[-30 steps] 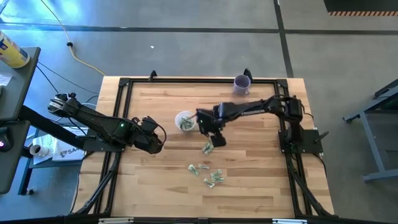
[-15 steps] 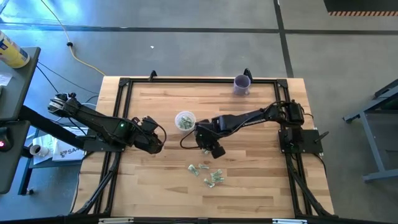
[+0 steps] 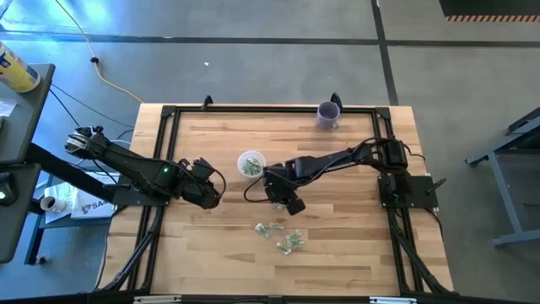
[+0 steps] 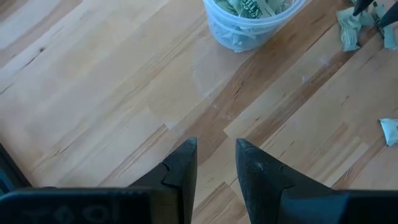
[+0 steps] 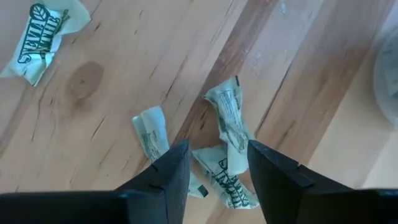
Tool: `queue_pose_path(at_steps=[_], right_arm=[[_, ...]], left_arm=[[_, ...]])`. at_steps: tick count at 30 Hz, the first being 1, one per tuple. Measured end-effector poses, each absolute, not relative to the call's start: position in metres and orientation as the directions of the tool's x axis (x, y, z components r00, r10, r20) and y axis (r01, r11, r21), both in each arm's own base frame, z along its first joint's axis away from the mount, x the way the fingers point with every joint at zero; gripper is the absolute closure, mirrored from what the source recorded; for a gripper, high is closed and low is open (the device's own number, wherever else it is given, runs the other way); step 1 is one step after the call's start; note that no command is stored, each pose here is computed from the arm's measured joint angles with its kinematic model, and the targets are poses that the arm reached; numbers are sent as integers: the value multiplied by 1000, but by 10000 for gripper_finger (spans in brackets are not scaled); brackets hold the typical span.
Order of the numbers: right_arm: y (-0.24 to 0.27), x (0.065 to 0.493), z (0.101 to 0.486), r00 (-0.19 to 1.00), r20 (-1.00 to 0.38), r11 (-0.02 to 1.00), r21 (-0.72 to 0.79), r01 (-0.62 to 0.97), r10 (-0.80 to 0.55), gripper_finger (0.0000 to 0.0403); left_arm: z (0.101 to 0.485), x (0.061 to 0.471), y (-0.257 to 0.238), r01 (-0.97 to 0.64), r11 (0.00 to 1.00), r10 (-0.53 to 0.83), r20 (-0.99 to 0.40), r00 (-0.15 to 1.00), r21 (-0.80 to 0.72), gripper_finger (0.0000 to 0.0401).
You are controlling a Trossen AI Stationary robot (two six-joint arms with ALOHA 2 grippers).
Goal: Pick and place Stevia / Truvia into bins
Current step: Put the white stevia packet into the transparent container
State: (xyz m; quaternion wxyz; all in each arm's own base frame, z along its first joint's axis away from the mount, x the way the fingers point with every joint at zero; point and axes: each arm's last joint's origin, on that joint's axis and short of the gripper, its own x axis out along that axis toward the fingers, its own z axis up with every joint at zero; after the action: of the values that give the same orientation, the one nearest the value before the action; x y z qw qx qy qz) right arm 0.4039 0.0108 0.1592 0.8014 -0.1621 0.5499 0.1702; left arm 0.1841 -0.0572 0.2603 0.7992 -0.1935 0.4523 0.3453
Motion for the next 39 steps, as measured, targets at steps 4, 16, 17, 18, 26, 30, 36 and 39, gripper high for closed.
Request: queue_pose_path(at_steps=[4, 16, 17, 18, 26, 30, 36, 39], right_arm=[[7, 405, 155, 334, -938, 893, -73, -444, 89, 254], [6, 412, 147, 364, -926, 894, -80, -441, 96, 285], [5, 412, 144, 354, -930, 894, -71, -442, 101, 287], [4, 413, 142, 355, -929, 895, -67, -441, 105, 289], [-4, 414, 138, 350, -931, 905, -61, -422, 100, 320], [-8, 413, 138, 339, -938, 919, -66, -389, 77, 363], [-9, 410, 149, 357, -932, 951, -53, -306, 63, 389], [-13, 407, 173, 419, -907, 960, -87, -266, 34, 391]], left_arm=[[260, 184, -57, -724, 690, 377, -857, 352, 6, 258], [260, 184, -57, -722, 691, 377, -858, 350, 8, 258], [260, 184, -57, -722, 691, 377, -858, 350, 9, 258], [260, 184, -57, -722, 691, 377, -858, 350, 9, 258], [260, 183, -57, -722, 692, 377, -859, 345, 14, 258], [260, 183, -57, -722, 692, 378, -860, 343, 16, 258], [260, 183, -57, -712, 702, 377, -860, 343, 24, 258], [260, 183, -57, -712, 702, 377, -860, 343, 24, 258]])
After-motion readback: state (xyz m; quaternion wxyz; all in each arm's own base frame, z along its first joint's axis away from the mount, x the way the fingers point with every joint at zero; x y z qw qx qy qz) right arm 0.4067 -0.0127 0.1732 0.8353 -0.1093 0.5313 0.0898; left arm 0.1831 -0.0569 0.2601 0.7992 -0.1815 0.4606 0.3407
